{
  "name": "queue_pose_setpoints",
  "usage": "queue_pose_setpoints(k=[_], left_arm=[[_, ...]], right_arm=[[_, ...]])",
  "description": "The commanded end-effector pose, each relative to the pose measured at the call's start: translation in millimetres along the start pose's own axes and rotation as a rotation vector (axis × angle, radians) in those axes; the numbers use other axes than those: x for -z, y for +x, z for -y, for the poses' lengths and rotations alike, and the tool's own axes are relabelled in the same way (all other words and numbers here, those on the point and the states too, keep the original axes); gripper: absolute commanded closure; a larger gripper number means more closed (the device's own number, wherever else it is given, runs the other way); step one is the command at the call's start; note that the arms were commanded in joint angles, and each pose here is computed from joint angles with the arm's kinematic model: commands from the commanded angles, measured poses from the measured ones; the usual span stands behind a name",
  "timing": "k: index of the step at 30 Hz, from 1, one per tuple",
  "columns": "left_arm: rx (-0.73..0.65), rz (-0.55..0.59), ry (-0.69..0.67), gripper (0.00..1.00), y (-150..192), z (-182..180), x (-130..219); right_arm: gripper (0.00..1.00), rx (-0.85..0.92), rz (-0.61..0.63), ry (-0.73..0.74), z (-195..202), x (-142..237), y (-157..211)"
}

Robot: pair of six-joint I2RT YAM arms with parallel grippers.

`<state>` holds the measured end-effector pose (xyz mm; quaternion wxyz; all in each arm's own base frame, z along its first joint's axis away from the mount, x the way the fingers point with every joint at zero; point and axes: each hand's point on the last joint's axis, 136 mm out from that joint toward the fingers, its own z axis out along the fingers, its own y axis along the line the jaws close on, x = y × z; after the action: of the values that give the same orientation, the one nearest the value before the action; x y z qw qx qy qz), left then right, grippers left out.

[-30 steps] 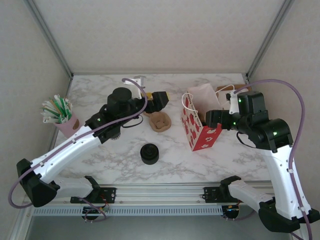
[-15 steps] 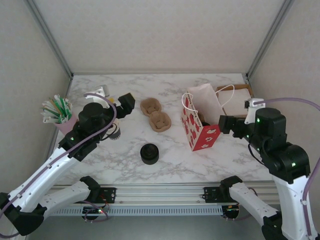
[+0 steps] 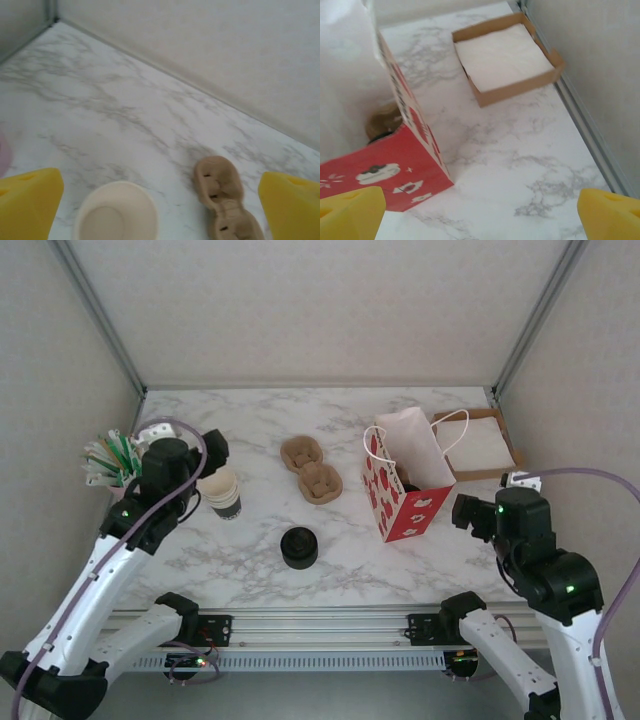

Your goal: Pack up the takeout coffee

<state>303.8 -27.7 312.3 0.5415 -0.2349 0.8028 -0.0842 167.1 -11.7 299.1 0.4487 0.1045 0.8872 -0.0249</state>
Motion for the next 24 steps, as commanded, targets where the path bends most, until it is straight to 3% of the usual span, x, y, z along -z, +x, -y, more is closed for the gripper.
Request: queue_pose_setpoints(k=[1, 5, 9, 15, 24], left_arm=[[-0.035, -0.028, -0.091, 0.00, -7.7, -23.1, 3.5], [-0.019, -0.016, -0.180, 0.00, -22.4, -47.5, 3.1], [0.002, -0.010, -0.262, 0.03, -38.6, -71.5, 1.6], [0.018, -0.021, -0.408, 0.16, -65.5, -108.7, 3.3], [0.050, -0.036, -0.529, 0.29, -99.5, -133.0, 0.3]], right_arm=[[0.01, -0.079, -0.007, 0.022, 6.7, -4.1, 13.5], [0.01, -0.091, 0.004, 0.055, 14.7, -0.5, 13.2], [0.01, -0.117, -0.024, -0.072, -7.9, -4.5, 20.6], [0.01, -0.174, -0.035, -0.212, -31.3, -11.3, 33.1], [0.01, -0.241, -0.133, -0.396, -57.4, -8.7, 66.3]])
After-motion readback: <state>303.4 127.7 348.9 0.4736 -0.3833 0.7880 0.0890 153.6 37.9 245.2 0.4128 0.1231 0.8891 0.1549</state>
